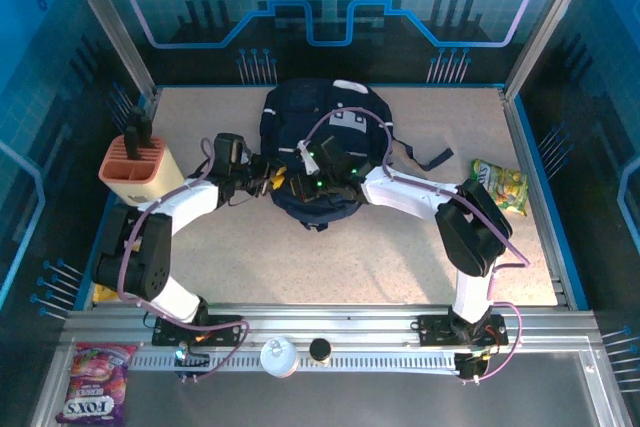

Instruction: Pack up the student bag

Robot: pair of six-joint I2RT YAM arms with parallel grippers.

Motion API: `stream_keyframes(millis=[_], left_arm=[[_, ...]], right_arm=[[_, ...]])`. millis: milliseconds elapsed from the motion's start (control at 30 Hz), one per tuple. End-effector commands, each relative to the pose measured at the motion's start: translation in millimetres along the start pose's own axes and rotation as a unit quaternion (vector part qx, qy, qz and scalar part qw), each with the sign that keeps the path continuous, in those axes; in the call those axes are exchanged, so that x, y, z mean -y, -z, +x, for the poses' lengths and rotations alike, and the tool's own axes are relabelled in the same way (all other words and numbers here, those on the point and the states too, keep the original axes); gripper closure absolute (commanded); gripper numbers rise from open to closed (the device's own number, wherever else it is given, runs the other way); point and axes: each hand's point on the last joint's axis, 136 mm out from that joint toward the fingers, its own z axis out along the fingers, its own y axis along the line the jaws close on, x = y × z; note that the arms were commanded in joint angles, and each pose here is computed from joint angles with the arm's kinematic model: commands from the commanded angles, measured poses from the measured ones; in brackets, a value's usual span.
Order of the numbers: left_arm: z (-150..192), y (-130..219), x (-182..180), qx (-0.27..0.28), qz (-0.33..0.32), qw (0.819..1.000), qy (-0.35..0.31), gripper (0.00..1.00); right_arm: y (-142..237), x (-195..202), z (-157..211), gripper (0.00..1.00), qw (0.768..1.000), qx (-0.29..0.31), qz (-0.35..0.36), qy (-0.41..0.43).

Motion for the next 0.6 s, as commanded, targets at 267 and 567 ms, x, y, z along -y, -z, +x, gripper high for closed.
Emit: stream_keyframes(millis=[267, 567], left_arm=[[-18.6, 3.5, 20.7, 0.022, 0.015, 0.999, -0.034, 1.0], [-24.2, 12.1, 25.8, 0.023, 0.022, 0.999, -0.044, 1.0]], right_arm=[[22.0, 41.5, 27.2, 1.0, 0.997, 0.001, 0.071, -0.029], [54.7, 101.3, 61.8, 1.0, 0.985, -0.003, 0.16, -0.059]])
